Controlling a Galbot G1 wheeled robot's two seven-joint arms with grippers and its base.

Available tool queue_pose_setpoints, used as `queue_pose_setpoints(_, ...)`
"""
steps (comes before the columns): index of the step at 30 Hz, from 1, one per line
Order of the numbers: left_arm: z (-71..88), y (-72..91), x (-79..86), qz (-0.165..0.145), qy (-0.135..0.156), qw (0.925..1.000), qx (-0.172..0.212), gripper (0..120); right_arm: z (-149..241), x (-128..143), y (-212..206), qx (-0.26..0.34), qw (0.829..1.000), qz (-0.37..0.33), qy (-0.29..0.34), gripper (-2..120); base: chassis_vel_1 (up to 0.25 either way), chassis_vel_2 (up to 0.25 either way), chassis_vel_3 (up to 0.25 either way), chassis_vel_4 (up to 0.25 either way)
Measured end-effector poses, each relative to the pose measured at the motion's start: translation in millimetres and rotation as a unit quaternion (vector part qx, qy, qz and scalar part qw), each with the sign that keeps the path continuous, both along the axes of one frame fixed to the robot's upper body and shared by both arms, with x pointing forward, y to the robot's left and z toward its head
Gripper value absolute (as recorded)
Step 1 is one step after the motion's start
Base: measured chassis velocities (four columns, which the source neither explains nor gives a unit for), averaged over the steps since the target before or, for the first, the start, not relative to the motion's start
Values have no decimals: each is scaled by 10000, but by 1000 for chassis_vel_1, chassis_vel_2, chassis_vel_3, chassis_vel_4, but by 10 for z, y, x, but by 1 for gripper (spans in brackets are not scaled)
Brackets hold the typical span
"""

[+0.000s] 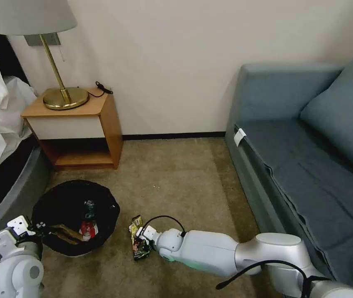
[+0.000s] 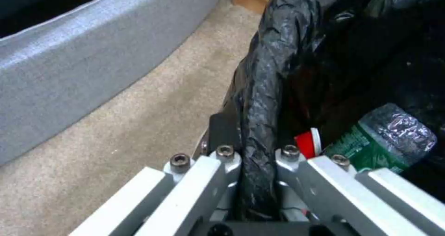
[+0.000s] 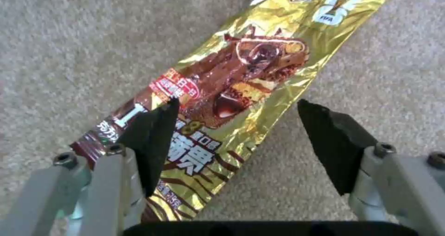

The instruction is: Pick up the trash bin, then pick up the garbage on the floor and place it into the trash bin.

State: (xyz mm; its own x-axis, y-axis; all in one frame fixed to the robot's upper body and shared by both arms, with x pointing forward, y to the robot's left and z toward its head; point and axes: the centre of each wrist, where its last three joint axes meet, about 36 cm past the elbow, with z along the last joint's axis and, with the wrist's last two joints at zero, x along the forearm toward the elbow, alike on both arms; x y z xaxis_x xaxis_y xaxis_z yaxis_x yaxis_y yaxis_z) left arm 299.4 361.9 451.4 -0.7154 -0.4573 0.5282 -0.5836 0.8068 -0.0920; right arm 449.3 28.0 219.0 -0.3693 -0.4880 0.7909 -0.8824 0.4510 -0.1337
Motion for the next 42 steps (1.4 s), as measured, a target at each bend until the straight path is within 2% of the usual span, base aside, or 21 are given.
queue_pose_setpoints(10, -9, 2, -3, 3, -1, 10000, 24, 3, -135, -50, -49, -61, 10000, 52, -52, 63, 0, 0, 0, 0)
queue_pose_setpoints(15, -18, -1, 7, -7, 4, 10000, 28, 3, -176, -91, -64, -49, 9999, 75, -55, 54, 0, 0, 0, 0)
queue_pose_setpoints(16, -21, 0, 12, -7, 6, 10000, 27, 3, -183, -101, -65, -40, 9999, 80, -51, 47, 0, 0, 0, 0)
queue_pose_setpoints(19, -27, -2, 17, -10, 10, 10000, 27, 3, -186, -103, -66, -29, 9999, 91, -51, 42, 0, 0, 0, 0)
queue_pose_setpoints(23, -44, -14, 29, -18, 18, 10000, 26, 3, -202, -115, -83, 5, 9999, 140, -66, 21, 0, 0, 0, 0)
queue_pose_setpoints(24, -44, -14, 29, -18, 18, 10000, 26, 3, -202, -115, -83, 5, 9999, 140, -66, 21, 0, 0, 0, 0)
queue_pose_setpoints(27, -51, -17, 31, -18, 22, 10000, 33, 3, -209, -117, -96, -3, 9998, 169, -101, 8, 0, 0, 0, 0)
queue_pose_setpoints(29, -51, -18, 31, -18, 22, 10000, 32, 3, -210, -116, -99, -7, 9998, 173, -104, 6, 0, 0, 0, 0)
queue_pose_setpoints(30, -55, -22, 33, -21, 22, 10000, 28, 3, -215, -118, -107, -11, 9998, 181, -104, 1, 0, 0, 0, 0)
queue_pose_setpoints(42, -73, -30, 53, -26, 20, 10000, 24, 3, -198, -172, -165, 111, 9995, 261, -139, 0, 0, 0, 0, 0)
